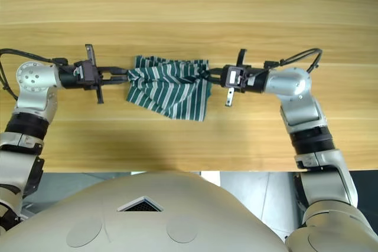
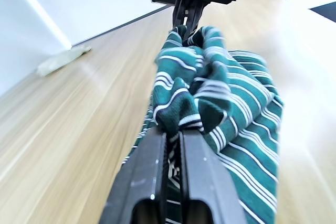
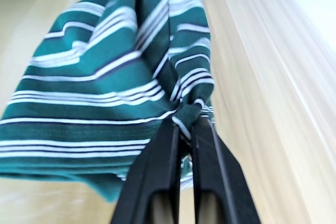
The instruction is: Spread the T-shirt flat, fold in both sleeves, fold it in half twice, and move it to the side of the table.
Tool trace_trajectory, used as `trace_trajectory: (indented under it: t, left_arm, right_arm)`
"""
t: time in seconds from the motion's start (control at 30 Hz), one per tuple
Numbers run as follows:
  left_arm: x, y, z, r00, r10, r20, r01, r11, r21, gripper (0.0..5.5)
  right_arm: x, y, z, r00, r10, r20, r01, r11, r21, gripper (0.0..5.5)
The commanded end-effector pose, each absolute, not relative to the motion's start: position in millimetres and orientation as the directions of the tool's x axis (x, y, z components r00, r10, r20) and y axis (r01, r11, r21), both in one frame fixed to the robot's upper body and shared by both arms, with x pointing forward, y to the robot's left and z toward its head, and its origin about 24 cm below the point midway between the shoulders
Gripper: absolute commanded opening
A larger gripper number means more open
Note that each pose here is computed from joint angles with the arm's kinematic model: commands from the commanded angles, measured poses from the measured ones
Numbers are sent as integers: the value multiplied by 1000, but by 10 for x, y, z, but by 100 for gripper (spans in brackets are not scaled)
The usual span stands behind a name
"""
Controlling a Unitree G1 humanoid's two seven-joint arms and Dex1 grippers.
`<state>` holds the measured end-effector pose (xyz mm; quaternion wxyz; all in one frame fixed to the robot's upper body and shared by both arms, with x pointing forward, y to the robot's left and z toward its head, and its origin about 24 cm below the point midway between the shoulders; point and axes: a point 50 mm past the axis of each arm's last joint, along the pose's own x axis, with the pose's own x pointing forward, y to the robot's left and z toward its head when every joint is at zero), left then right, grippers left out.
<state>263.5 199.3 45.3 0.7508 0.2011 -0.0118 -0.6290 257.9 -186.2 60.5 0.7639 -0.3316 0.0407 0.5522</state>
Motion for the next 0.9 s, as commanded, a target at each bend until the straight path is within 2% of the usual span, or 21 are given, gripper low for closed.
trace_trajectory:
  t: [0.03, 0.17, 0.3, 0.4, 0.47, 0.5, 0.57, 0.73, 0.9]
  left_arm:
    - [2823, 1942, 389, 286, -925, -249, 933, 209, 293, 15]
    - [3008, 1883, 229, 397, -861, -318, 914, 338, 226, 15]
    - [3076, 1908, -39, 476, -719, -506, 872, 458, 171, 15]
    - [3095, 1939, -130, 517, -645, -563, 832, 534, 153, 15]
    - [3098, 1948, -153, 527, -629, -572, 816, 561, 136, 68]
    - [3098, 1953, -160, 532, -623, -573, 810, 572, 129, 85]
    - [3146, 1960, -132, 574, -611, -545, 765, 638, 91, 123]
    - [3308, 1969, 31, 672, -605, -427, 639, 765, -77, 200]
    - [3448, 1980, 155, 774, -533, -341, 475, 845, -245, 287]
  right_arm:
    - [2788, -1822, 553, 454, 767, -453, -841, 200, -503, 9]
    - [2938, -1812, 381, 502, 693, -517, -826, 205, -525, 9]
    - [2950, -1773, 90, 462, 646, -608, -865, 176, -471, 9]
    - [2925, -1800, -68, 447, 614, -651, -882, 178, -437, 9]
    - [2925, -1810, -107, 447, 613, -652, -885, 196, -424, 9]
    - [2924, -1813, -119, 446, 614, -651, -886, 200, -419, 45]
    - [2956, -1838, -120, 480, 609, -632, -871, 246, -425, 81]
    - [3167, -1938, 29, 636, 593, -493, -771, 522, -365, 158]
    - [3334, -1983, 158, 746, 579, -330, -636, 765, -97, 255]
